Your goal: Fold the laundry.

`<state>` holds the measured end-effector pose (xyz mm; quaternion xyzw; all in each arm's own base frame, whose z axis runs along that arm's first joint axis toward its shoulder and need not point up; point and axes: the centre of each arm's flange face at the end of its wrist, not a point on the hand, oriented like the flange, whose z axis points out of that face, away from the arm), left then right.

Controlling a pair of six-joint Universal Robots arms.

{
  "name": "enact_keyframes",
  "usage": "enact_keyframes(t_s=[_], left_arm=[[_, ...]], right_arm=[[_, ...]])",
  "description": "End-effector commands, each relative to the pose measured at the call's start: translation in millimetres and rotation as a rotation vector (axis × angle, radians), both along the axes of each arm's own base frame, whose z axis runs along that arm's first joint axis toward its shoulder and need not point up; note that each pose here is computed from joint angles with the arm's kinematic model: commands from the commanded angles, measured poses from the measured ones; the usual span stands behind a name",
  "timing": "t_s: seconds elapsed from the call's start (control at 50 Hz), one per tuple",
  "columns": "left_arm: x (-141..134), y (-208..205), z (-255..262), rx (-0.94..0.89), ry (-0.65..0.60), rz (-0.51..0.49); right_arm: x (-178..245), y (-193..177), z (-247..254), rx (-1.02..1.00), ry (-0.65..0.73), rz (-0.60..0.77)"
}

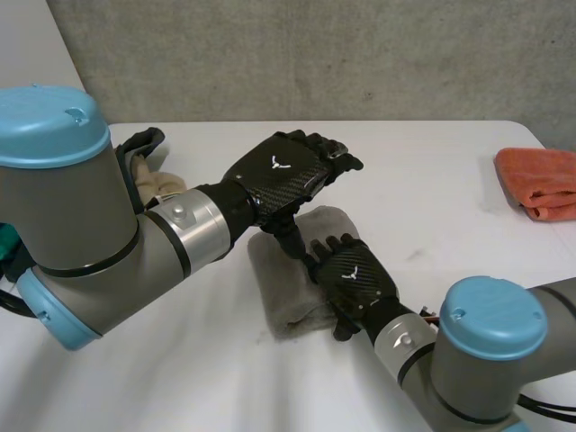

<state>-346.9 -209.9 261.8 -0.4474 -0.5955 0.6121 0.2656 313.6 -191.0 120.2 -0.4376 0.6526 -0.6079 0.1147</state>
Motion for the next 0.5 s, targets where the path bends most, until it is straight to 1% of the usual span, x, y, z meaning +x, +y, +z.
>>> enact_keyframes(t_s=[0.02, 0.12, 0.34, 0.5], left_arm=[[1, 4, 0, -0.002, -0.002, 0.001], [1, 4, 0, -0.003, -0.001, 0.003], [2, 6, 4, -0.010, 0.003, 0.003], [3, 5, 5, -0.011, 0.006, 0.006]], right_arm=[[8, -18, -9, -0.090, 0.053, -0.001], [12, -25, -13, -0.106, 0.069, 0.002], [22, -37, -2, -0.140, 0.024, 0.008], [29, -46, -19, -0.118, 0.034, 0.024]])
